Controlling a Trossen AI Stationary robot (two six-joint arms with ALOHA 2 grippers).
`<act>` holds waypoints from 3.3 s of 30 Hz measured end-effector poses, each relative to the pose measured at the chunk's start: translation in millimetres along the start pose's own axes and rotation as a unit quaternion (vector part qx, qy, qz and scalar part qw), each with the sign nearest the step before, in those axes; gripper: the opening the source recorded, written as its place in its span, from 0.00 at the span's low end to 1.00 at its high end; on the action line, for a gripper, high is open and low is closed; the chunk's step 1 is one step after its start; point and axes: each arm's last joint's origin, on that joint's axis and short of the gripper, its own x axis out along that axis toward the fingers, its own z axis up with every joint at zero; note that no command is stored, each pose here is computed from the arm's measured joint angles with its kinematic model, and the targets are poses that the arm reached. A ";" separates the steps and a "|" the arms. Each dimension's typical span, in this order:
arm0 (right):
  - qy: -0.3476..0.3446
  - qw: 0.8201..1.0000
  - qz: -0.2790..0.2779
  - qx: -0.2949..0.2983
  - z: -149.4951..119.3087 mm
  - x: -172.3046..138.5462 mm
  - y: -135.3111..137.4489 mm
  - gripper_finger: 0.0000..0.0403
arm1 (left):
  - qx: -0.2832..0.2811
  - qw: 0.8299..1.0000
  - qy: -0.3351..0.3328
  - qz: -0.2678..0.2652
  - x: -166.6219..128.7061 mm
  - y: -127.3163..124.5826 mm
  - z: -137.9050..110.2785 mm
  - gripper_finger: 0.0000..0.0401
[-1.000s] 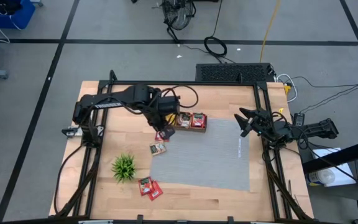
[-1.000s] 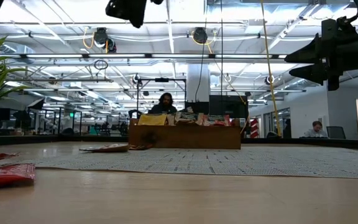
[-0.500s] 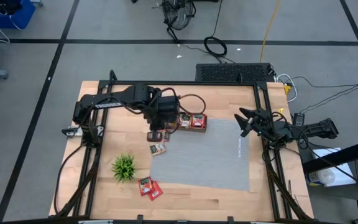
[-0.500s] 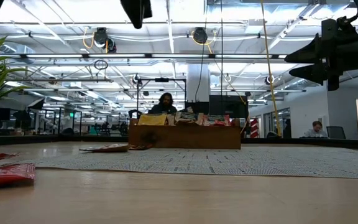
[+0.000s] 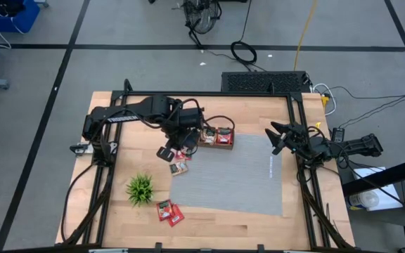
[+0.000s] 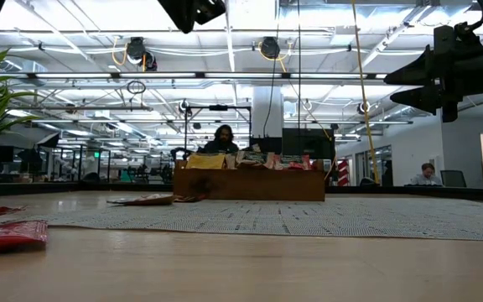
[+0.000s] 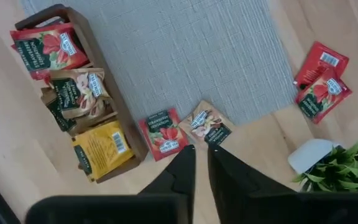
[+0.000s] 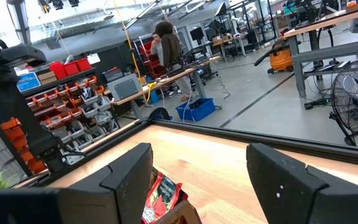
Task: Pick & Place Tea
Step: Put the gold tea bag into the middle section of the wooden organizer
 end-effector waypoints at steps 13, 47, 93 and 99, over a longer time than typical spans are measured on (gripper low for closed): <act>0.000 1.000 0.000 0.000 -0.1 0.0 0.0 0.60 | 0.103 0.994 0.017 0.021 1.1 1.1 -0.6 0.60; 0.000 1.000 0.000 0.000 0.0 0.0 0.0 0.60 | 0.230 0.971 0.071 -0.005 172.0 -27.1 -18.5 0.53; 0.002 1.000 -0.001 -0.002 -0.6 0.2 0.0 0.60 | 0.239 0.964 0.113 -0.030 231.8 -12.5 -37.4 0.25; 0.002 1.000 -0.001 -0.002 -0.5 0.2 0.0 0.60 | 0.236 0.965 0.112 -0.028 227.7 -13.3 -38.0 0.06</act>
